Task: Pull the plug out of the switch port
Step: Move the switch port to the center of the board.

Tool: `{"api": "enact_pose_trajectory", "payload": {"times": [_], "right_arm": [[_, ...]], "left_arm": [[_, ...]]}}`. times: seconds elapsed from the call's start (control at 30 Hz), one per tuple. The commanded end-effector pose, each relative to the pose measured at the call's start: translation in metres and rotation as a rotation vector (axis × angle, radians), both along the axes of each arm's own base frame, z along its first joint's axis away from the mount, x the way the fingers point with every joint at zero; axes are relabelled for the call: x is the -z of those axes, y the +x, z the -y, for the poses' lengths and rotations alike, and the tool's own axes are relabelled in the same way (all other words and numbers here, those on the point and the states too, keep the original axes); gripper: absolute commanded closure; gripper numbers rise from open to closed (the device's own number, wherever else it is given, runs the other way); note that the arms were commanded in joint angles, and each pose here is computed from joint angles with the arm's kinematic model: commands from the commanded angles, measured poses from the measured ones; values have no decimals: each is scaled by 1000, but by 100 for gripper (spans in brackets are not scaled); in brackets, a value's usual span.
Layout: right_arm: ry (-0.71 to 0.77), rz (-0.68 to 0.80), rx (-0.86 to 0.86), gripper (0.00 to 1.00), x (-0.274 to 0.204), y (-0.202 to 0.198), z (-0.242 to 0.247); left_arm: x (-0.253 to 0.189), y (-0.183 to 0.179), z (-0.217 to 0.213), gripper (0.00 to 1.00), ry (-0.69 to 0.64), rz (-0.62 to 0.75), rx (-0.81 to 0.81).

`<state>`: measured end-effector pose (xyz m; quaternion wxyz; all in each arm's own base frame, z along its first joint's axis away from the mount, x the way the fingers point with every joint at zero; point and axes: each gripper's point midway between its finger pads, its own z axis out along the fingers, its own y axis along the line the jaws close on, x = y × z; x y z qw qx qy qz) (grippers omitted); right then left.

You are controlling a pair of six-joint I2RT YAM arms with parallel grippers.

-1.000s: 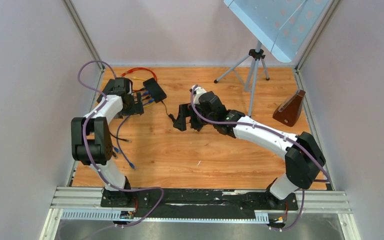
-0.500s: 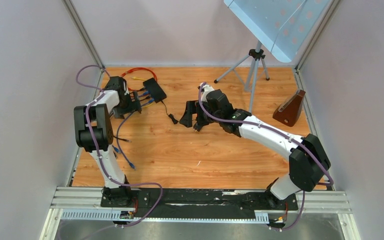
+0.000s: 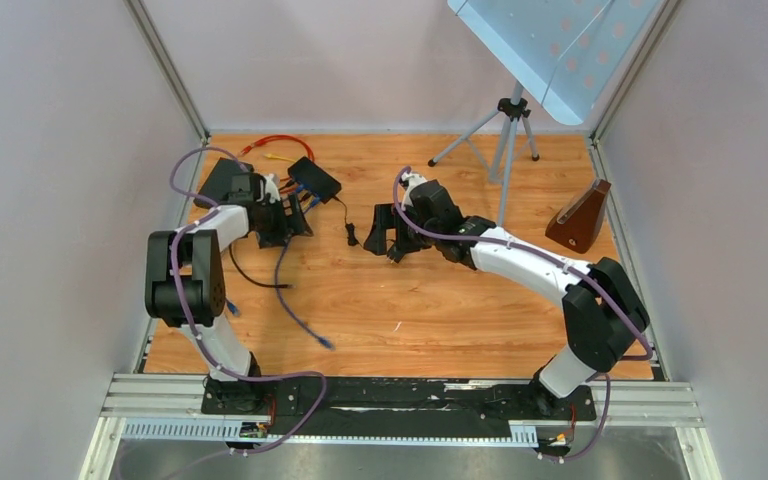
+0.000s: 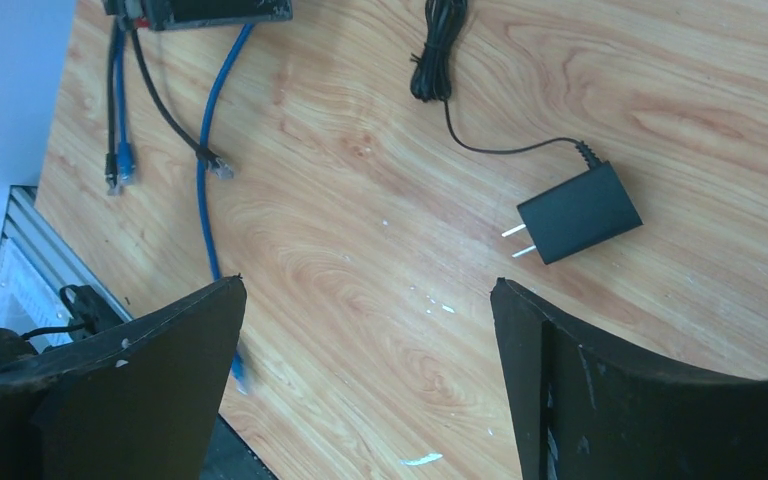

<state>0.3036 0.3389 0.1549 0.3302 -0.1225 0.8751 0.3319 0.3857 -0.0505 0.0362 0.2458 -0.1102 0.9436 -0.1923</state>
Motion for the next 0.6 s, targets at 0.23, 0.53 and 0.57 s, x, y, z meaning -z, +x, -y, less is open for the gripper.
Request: {"api": "enact_pose_trajectory", "payload": {"times": [0.23, 0.53, 0.57], "right_arm": [[-27, -8, 29, 6, 5, 11, 4], [-19, -32, 12, 6, 9, 13, -3], [-16, -32, 11, 6, 8, 13, -3]], "left_arm": [[-37, -42, 31, 0, 116, 25, 103], [-120, -6, -46, 0, 391, 214, -115], [-118, 0, -60, 0, 390, 195, -151]]}}
